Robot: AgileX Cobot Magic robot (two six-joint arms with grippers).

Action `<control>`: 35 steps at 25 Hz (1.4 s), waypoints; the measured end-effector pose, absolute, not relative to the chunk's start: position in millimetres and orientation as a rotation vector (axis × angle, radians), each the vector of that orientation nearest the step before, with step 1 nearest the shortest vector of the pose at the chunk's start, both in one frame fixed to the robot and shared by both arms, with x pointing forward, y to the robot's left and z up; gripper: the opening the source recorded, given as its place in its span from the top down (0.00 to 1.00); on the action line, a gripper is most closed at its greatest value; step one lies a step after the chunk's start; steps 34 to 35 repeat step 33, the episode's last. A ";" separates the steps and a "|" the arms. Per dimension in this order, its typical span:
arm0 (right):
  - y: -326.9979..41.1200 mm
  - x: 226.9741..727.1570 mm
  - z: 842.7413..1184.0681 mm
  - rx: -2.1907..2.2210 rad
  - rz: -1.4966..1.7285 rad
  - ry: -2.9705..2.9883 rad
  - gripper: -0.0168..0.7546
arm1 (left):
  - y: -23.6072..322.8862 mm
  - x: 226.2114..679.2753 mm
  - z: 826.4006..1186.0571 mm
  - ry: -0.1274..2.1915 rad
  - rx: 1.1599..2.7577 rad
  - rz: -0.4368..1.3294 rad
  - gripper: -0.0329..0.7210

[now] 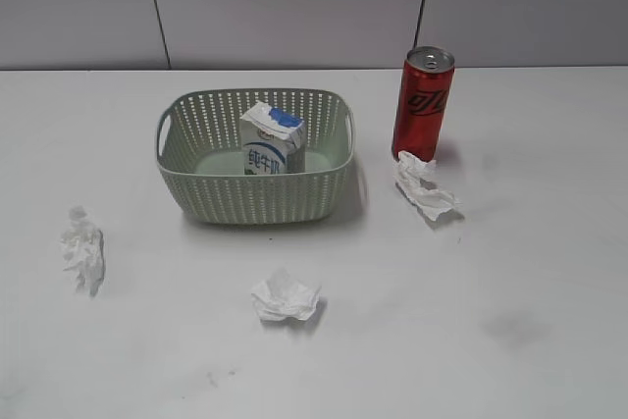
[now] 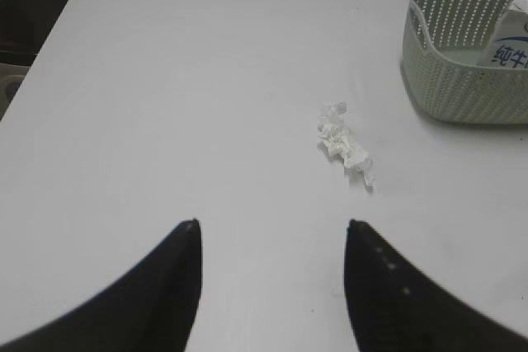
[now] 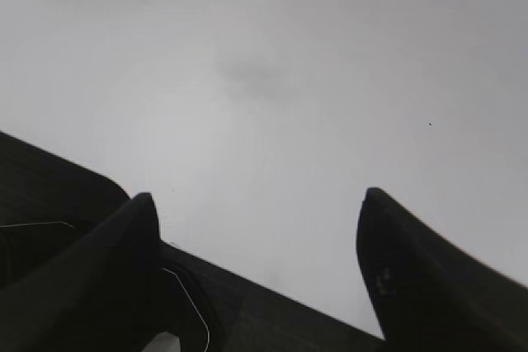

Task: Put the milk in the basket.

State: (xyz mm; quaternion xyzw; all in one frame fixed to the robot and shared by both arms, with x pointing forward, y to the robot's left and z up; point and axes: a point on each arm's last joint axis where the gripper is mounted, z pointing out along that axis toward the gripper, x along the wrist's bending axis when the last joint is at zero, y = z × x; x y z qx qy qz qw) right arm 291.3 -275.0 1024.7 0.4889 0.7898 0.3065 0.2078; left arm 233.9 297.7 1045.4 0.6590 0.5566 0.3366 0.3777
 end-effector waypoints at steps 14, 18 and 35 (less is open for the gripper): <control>-295.9 255.6 1036.6 1.437 1.001 1.725 0.21 | 297.7 233.9 1045.4 1.423 1.685 0.860 0.39; -298.0 247.8 1037.5 1.466 0.989 1.596 0.21 | 297.7 233.9 1045.4 1.423 1.685 0.860 0.39; -298.2 247.3 1037.5 1.476 0.980 1.575 0.21 | 297.7 233.9 1045.4 1.423 1.685 0.860 0.39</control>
